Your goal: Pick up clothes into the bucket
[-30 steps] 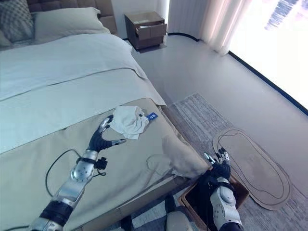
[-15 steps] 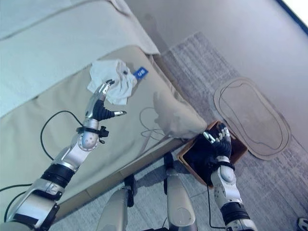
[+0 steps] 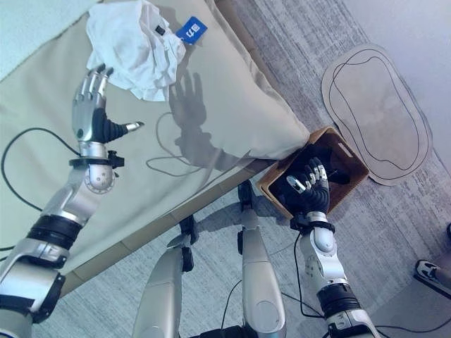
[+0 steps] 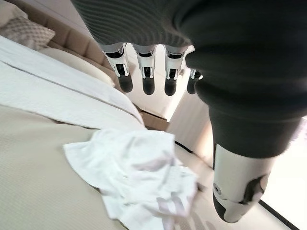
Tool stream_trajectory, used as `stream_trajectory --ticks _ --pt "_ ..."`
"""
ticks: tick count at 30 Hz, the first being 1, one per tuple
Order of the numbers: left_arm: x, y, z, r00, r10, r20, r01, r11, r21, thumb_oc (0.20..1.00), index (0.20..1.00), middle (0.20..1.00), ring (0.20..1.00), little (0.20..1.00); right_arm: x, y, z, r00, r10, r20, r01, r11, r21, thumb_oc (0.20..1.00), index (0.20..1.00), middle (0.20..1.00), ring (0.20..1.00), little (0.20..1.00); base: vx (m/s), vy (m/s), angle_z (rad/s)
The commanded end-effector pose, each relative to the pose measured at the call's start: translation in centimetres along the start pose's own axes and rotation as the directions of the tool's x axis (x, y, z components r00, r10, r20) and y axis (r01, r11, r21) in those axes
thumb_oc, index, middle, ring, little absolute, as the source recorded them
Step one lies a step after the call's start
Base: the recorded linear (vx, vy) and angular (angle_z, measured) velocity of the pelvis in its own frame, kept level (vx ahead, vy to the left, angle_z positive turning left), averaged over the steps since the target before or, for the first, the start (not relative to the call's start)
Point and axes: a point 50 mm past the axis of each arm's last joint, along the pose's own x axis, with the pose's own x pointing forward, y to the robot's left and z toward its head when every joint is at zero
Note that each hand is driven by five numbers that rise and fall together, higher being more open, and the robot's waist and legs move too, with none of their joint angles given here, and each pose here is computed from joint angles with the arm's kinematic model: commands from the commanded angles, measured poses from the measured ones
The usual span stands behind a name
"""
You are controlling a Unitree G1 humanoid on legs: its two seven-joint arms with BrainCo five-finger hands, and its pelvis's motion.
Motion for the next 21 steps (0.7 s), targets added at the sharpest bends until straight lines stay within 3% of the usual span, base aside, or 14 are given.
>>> stream_trajectory --ticks 1,8,13,21 --pt "3.6 4.5 -0.5 0.978 0.206 0.043 -0.209 0.973 0.096 1.000 1.000 1.000 1.000 1.000 0.3 0.1 3.0 0.988 0.015 0.156 -0.018 1.000 0.016 1.000 1.000 1.000 1.000 1.000 0.01 0.013 -0.04" --pt "6.3 6.9 -0.6 0.968 0.230 0.097 -0.246 0.946 0.212 1.000 1.000 1.000 1.000 1.000 0.6 -0.3 3.3 0.985 0.007 0.172 -0.010 1.000 0.013 1.000 1.000 1.000 1.000 1.000 0.01 0.008 0.02" --pt "8.3 8.7 -0.7 0.972 0.170 0.162 -0.217 0.914 0.343 1.000 1.000 1.000 1.000 1.000 0.9 -0.3 3.9 0.980 0.030 0.194 -0.033 0.999 0.012 1.000 1.000 1.000 1.000 1.000 0.00 0.000 0.00" --pt "10.5 10.4 0.4 0.974 0.168 0.153 -0.198 0.958 0.208 1.000 1.000 1.000 1.000 1.000 0.8 -0.4 4.6 0.974 0.042 0.223 -0.047 0.999 0.018 1.000 1.000 1.000 1.000 1.000 0.00 0.000 0.00"
